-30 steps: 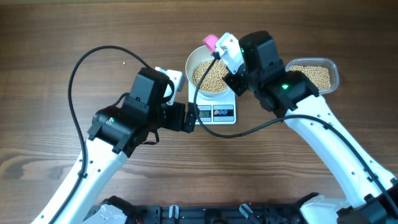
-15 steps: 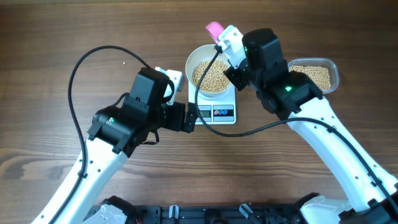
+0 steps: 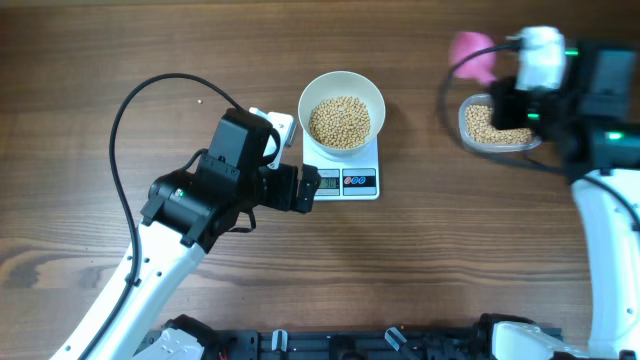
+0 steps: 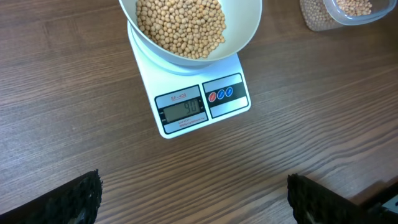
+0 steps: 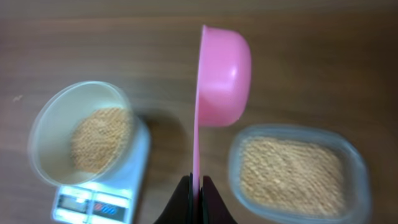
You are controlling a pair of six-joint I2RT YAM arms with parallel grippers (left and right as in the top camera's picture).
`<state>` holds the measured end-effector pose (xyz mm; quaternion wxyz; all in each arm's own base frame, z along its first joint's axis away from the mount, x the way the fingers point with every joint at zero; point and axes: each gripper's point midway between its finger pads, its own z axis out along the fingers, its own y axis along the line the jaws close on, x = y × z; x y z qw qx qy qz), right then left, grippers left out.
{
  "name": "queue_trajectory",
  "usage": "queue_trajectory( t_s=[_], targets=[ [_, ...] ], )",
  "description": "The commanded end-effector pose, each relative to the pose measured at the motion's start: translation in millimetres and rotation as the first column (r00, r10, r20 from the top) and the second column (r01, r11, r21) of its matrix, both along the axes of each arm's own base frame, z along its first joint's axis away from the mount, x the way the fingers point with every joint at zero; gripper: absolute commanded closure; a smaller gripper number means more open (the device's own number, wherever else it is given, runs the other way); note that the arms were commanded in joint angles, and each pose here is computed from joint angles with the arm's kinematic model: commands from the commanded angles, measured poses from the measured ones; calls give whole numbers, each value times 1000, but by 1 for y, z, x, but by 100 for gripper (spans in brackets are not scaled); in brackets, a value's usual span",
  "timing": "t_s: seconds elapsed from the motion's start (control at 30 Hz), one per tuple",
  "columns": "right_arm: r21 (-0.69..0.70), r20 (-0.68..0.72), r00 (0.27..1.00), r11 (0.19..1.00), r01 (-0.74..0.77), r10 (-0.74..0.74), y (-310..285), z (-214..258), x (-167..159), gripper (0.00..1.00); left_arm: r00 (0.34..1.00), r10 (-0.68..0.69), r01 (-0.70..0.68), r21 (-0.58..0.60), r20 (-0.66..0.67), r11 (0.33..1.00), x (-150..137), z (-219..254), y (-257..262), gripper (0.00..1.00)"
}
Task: Scoop item into bowl and weigh 150g on scale
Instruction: 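Move the empty scoop with the right gripper back to the soybean tub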
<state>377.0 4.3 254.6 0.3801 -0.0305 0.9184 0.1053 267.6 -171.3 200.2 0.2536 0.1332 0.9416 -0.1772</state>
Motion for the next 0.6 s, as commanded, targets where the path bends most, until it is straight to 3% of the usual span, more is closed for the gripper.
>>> queue_trajectory(
  t_s=[0.0, 0.07, 0.33, 0.57],
  targets=[
    [24, -122, 988, 995, 98, -94, -45, -24, -19, 96, 1000, -9, 9, -9, 0, 1000, 0, 2, -3, 0],
    [-47, -225, 957, 983, 177, -183, -69, -49, -28, 96, 1000, -9, 9, -9, 0, 1000, 0, 2, -3, 0],
    [-294, -372, 876, 934, 204, -308, -114, -106, -29, 96, 1000, -9, 9, -9, 0, 1000, 0, 2, -3, 0],
    [-312, -435, 856, 939, 147, -278, -112, -134, -22, 96, 1000, -9, 9, -9, 0, 1000, 0, 2, -3, 0]
  ],
)
